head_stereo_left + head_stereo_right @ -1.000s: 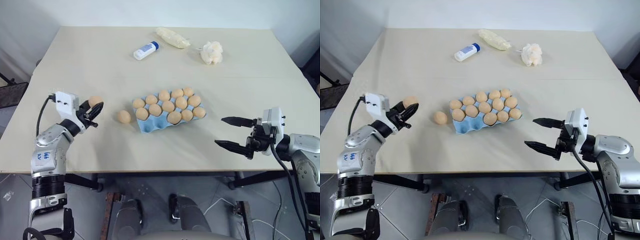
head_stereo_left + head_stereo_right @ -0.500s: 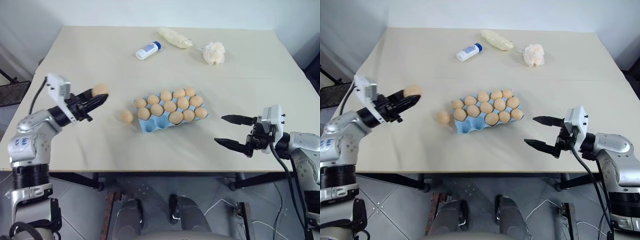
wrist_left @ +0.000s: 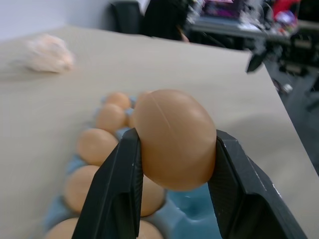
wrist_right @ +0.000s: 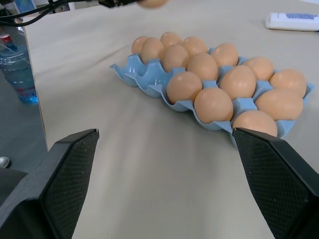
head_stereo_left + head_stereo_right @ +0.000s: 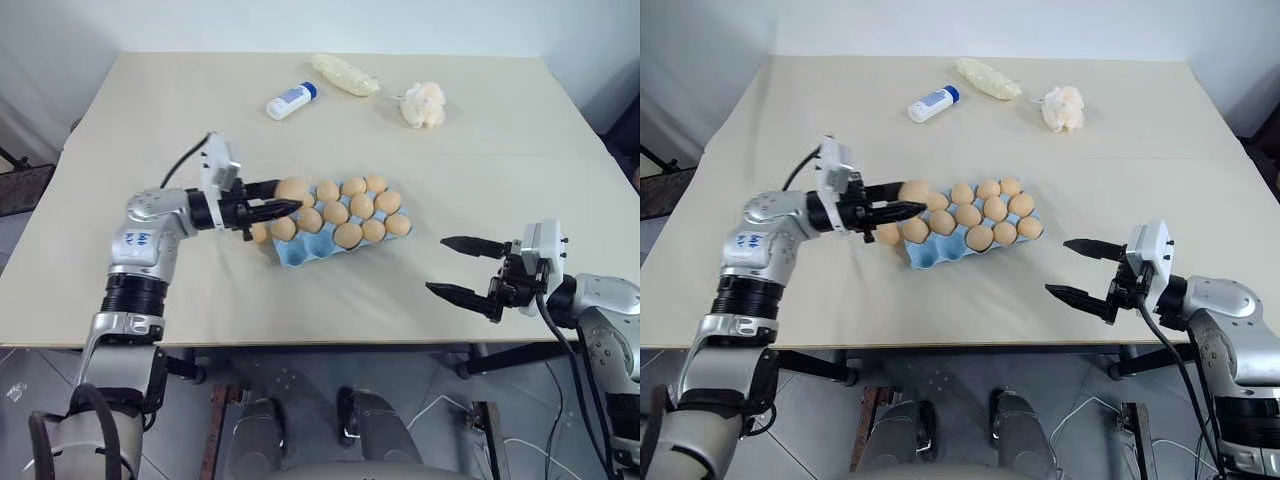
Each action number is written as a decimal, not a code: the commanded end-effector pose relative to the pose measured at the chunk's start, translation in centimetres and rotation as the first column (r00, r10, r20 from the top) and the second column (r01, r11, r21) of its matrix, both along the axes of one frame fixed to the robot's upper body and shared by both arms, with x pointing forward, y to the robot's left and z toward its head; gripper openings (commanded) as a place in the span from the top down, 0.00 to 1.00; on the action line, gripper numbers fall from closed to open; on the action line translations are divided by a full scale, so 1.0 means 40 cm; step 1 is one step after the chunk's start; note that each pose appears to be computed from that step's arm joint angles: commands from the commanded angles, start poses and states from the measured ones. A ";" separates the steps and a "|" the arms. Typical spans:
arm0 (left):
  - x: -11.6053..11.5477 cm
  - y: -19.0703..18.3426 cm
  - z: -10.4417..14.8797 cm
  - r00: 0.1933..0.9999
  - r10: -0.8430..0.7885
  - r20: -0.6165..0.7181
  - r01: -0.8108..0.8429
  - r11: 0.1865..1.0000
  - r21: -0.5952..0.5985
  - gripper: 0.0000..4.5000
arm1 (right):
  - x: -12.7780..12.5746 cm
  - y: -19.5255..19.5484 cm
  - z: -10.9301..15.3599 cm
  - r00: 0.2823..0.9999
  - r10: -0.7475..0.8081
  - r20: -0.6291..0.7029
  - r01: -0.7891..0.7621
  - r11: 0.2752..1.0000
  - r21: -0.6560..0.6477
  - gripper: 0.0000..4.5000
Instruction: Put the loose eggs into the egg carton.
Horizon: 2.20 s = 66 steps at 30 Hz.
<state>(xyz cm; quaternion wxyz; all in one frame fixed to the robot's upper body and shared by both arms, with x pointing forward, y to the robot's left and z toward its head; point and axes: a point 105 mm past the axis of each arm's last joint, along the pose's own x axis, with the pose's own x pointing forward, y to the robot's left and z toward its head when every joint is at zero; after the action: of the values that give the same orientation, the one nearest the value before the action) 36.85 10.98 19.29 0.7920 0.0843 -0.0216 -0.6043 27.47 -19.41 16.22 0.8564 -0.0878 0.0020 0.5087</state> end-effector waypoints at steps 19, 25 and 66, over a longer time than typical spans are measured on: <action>0.008 -0.079 -0.044 0.990 -0.133 0.045 0.122 0.975 0.187 0.33 | -0.017 0.002 0.037 0.996 -0.020 0.090 0.015 0.999 0.046 0.00; 0.024 -0.066 -0.006 0.992 -0.080 0.102 0.064 0.986 0.152 0.01 | -0.018 0.000 0.038 0.996 -0.024 0.086 0.021 0.999 0.040 0.00; -0.065 0.253 -0.064 0.792 0.607 0.073 -0.596 0.793 -0.126 0.01 | 0.027 0.006 0.041 0.995 0.078 0.066 -0.079 0.997 0.001 0.00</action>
<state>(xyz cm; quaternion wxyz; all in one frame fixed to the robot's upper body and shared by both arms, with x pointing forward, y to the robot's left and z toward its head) 33.68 21.21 16.91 0.9430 0.0704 -0.0785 -0.3157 28.68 -19.30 17.19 0.8393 -0.0919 -0.0163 0.5356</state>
